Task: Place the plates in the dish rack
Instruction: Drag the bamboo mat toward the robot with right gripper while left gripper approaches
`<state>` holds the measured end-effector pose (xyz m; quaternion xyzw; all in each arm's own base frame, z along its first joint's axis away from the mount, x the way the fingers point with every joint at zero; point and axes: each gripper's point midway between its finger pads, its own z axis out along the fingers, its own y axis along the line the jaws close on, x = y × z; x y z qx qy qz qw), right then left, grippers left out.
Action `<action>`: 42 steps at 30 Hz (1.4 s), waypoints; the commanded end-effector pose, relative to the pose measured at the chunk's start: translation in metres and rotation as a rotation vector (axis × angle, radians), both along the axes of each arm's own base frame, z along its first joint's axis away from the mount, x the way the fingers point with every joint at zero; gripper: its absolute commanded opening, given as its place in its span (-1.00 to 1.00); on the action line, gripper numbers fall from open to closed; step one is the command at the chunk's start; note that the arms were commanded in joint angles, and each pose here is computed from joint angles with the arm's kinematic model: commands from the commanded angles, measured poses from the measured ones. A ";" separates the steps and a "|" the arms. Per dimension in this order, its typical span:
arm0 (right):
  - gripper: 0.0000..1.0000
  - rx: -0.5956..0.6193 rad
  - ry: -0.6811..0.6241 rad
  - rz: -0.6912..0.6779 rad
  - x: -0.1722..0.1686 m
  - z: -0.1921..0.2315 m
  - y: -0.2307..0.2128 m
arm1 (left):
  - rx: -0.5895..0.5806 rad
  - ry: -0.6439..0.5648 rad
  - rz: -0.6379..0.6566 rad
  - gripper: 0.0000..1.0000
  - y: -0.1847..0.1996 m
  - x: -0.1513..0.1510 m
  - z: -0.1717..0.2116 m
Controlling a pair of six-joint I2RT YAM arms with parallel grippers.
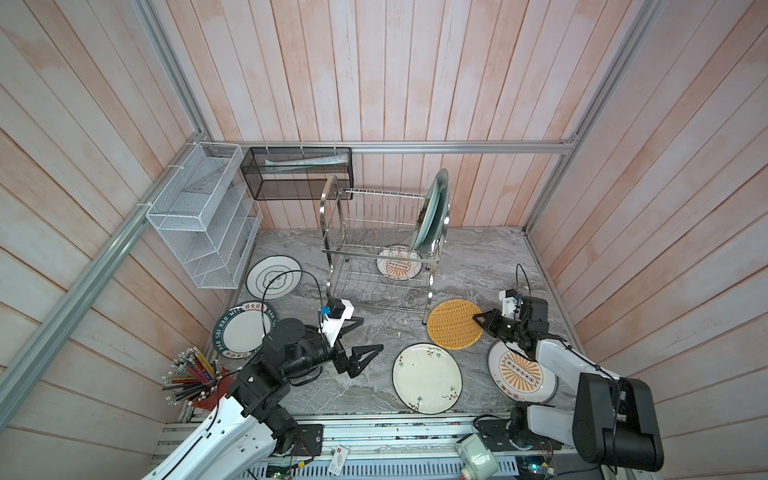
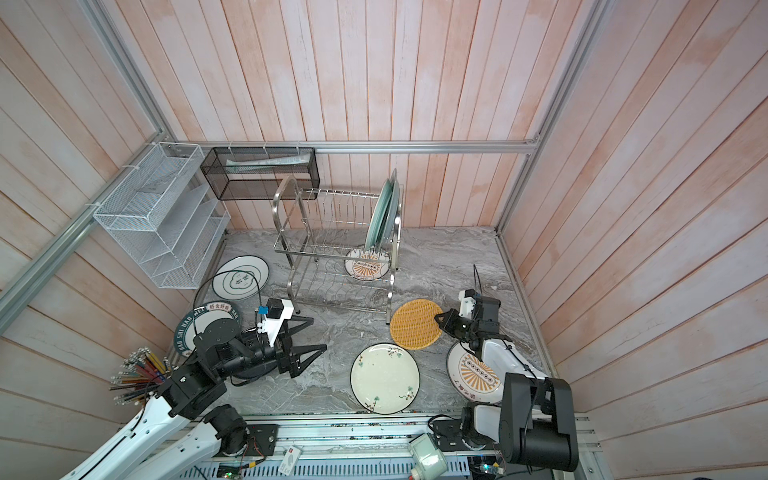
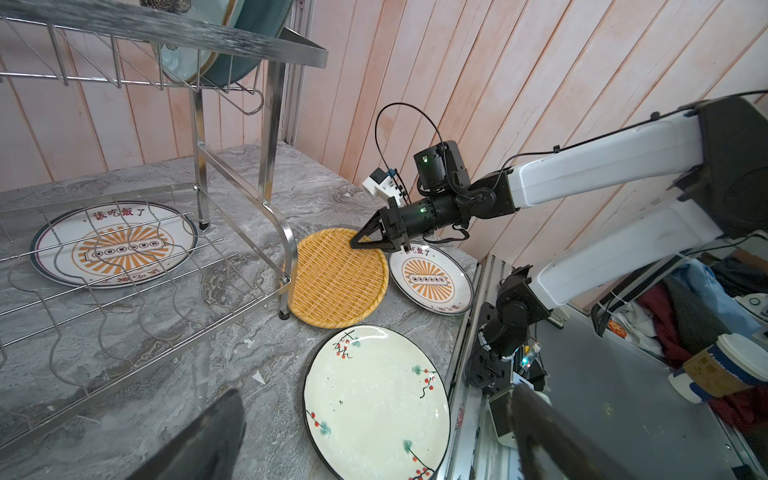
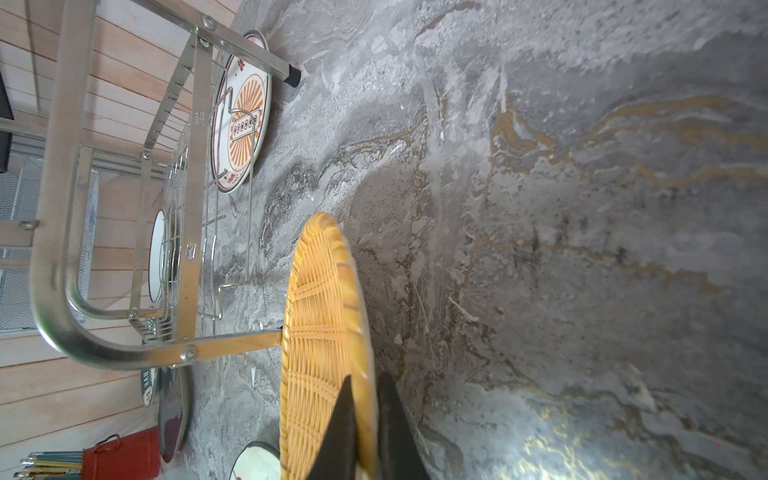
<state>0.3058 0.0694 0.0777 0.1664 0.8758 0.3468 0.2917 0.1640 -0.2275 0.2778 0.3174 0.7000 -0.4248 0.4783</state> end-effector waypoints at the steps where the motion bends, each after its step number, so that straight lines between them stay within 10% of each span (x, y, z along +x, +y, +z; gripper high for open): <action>1: -1.00 -0.009 -0.018 -0.028 0.001 0.012 -0.003 | -0.010 -0.025 0.023 1.00 0.002 0.004 0.004; 20: -1.00 -0.025 -0.115 -0.337 -0.013 0.128 -0.040 | -0.109 -0.145 -0.010 1.00 -0.040 -0.002 0.014; 32: -1.00 0.113 -0.128 -0.355 -0.037 0.157 -0.027 | 0.222 -0.518 -0.078 1.00 -0.164 0.003 -0.010; 42: -1.00 0.141 -0.138 -0.348 -0.047 0.163 -0.023 | 0.471 -0.846 -0.045 0.60 -0.234 0.032 -0.030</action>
